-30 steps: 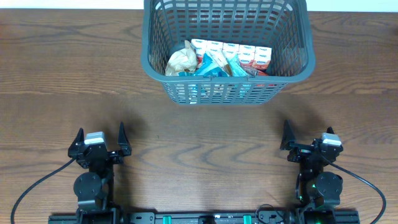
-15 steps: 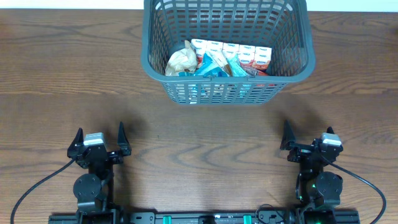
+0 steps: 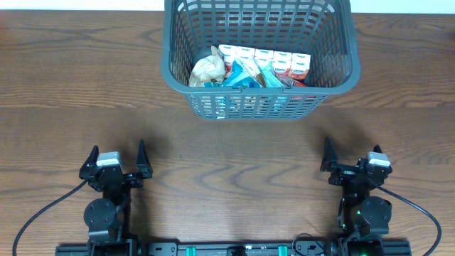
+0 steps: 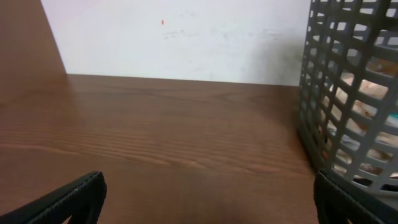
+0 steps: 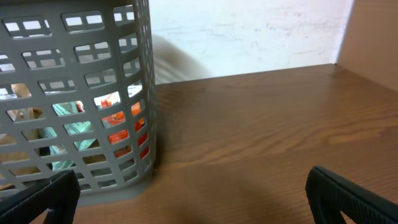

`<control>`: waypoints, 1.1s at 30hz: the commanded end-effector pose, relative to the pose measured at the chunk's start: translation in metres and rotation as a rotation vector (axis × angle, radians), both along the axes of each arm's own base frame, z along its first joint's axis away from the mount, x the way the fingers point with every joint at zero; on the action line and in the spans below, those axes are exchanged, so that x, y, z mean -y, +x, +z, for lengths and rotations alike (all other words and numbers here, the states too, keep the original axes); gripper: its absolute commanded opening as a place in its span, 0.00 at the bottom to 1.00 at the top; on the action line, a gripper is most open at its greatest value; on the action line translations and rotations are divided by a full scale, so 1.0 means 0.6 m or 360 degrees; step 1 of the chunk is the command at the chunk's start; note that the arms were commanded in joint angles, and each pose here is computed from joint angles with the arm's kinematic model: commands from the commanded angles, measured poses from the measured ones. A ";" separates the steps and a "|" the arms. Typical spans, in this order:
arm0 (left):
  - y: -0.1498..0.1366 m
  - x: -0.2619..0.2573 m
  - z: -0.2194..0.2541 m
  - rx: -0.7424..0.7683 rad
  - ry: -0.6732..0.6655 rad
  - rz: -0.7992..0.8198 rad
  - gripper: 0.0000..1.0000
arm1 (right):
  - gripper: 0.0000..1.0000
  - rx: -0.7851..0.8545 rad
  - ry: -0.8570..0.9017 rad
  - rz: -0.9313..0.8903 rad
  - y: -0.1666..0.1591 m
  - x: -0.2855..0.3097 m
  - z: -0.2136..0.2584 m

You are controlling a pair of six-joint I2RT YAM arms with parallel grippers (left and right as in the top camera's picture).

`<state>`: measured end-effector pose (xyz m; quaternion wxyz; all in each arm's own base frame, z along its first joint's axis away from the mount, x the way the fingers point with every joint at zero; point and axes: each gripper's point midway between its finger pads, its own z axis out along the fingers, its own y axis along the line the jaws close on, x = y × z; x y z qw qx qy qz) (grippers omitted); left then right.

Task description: Pack container

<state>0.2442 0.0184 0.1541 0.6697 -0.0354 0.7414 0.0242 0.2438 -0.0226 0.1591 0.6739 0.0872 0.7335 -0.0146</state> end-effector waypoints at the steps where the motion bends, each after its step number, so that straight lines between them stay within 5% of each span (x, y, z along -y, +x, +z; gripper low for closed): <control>1: 0.000 0.022 -0.026 -0.0069 -0.0022 -0.0125 0.99 | 0.99 0.0006 0.0012 -0.0007 0.000 0.001 -0.002; 33: -0.002 0.068 -0.023 -0.0058 -0.0015 -0.0326 0.99 | 0.99 0.0006 0.0012 -0.0006 0.000 0.001 -0.002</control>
